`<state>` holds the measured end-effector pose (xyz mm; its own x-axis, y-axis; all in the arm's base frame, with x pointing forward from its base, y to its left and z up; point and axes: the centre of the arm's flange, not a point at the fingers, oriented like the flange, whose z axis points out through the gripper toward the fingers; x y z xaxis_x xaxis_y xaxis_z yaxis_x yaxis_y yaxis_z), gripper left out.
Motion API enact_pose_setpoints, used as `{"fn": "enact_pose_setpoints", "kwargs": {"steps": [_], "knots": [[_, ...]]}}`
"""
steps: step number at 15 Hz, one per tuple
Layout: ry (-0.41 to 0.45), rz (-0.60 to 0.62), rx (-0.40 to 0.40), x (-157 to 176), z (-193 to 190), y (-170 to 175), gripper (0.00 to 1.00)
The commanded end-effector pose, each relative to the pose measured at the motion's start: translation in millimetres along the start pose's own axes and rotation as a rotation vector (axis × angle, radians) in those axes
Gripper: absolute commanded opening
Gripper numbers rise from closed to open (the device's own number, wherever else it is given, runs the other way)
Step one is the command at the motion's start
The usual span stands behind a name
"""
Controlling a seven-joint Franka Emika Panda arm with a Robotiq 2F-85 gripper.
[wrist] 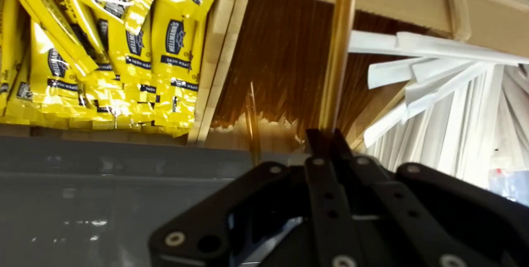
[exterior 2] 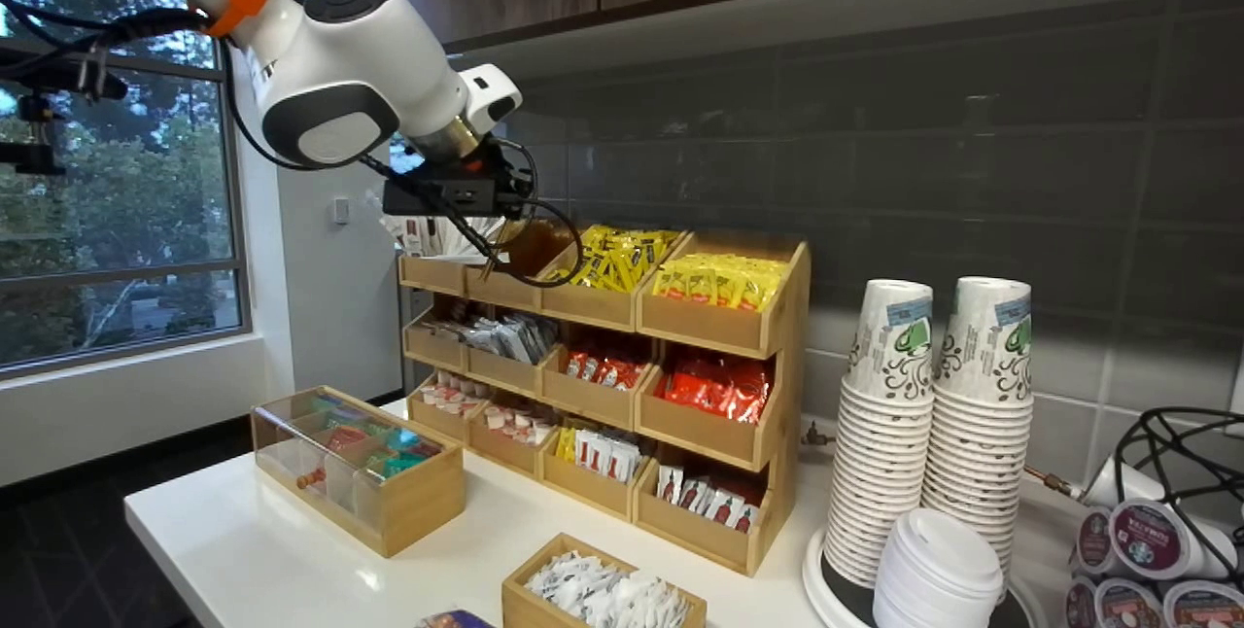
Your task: Remove the wooden stirrers from the counter and put them on the topmost shelf.
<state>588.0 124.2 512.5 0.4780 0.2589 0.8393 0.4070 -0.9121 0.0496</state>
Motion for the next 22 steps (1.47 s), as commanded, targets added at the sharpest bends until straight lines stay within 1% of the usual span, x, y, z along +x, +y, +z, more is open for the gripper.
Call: {"fn": "enact_pose_setpoints", "kwargs": {"steps": [1, 6, 11, 16, 22], "knots": [[0.053, 0.033, -0.003, 21, 27, 1, 0.02], [0.103, 0.043, -0.002, 39, 45, 6, 0.02], [0.141, 0.048, -0.018, 45, 59, 10, 0.02], [0.156, 0.052, -0.035, 42, 75, 11, 0.02], [0.143, 0.054, -0.049, 32, 91, 15, 0.02]]}}
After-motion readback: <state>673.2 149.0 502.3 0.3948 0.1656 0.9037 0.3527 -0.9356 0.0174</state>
